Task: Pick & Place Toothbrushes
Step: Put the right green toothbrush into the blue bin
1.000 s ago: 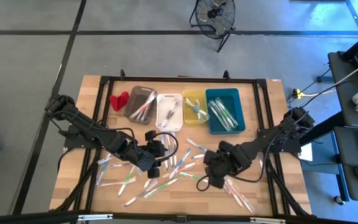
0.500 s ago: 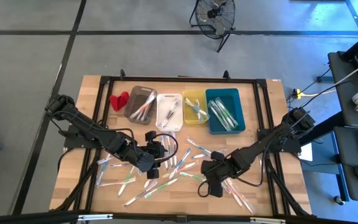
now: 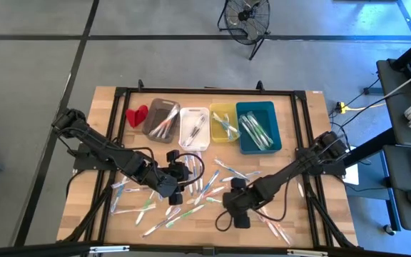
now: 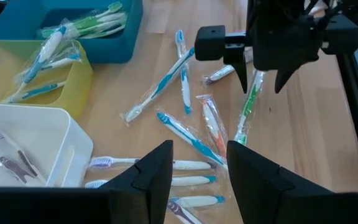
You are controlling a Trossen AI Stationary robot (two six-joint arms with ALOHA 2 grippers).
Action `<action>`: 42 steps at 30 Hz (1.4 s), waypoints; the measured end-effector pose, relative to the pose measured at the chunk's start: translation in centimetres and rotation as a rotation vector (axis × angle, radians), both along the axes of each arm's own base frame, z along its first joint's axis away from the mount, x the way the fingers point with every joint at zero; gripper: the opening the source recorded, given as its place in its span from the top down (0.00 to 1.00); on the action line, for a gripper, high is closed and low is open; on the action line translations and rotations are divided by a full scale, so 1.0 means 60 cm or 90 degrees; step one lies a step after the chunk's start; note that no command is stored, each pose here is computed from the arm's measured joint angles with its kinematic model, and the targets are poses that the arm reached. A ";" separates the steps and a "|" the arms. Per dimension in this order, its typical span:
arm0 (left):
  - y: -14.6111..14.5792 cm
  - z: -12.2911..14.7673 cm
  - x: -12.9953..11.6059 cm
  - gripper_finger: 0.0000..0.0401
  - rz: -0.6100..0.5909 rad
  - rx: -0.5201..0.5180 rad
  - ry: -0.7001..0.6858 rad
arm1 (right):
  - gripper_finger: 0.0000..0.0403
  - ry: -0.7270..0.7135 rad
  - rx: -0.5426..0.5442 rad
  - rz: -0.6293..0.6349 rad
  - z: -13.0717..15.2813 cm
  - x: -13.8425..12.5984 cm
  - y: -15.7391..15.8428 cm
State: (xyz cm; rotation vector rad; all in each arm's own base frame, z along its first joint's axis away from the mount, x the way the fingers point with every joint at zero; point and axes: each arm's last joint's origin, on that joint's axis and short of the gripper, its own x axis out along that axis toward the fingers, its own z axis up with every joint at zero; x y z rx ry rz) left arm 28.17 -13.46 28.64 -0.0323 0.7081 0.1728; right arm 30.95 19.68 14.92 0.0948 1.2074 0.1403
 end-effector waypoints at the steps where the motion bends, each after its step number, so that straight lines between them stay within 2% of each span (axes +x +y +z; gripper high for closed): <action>1: 0.000 0.000 0.000 0.64 0.000 0.000 0.000 | 0.46 0.006 -0.007 0.005 0.000 0.002 -0.001; 7: 0.000 0.000 0.000 0.64 -0.001 -0.002 0.000 | 0.49 0.027 -0.011 0.021 0.005 0.015 -0.001; 15: 0.000 0.000 0.000 0.64 -0.002 -0.002 0.000 | 0.48 0.044 -0.005 0.009 -0.003 0.022 -0.015; 25: 0.000 0.000 0.000 0.64 -0.003 -0.003 0.000 | 0.50 0.077 -0.005 0.025 -0.034 0.033 -0.023; 30: -0.001 0.000 0.000 0.64 -0.003 -0.003 0.000 | 0.60 0.072 -0.031 0.030 -0.033 0.035 -0.023; 39: -0.001 0.000 0.000 0.64 -0.003 -0.003 0.000 | 0.94 0.073 -0.025 0.039 -0.033 0.038 -0.027; 42: -0.001 0.000 0.000 0.64 -0.003 -0.003 0.000 | 0.96 0.053 -0.014 0.052 -0.032 0.043 -0.023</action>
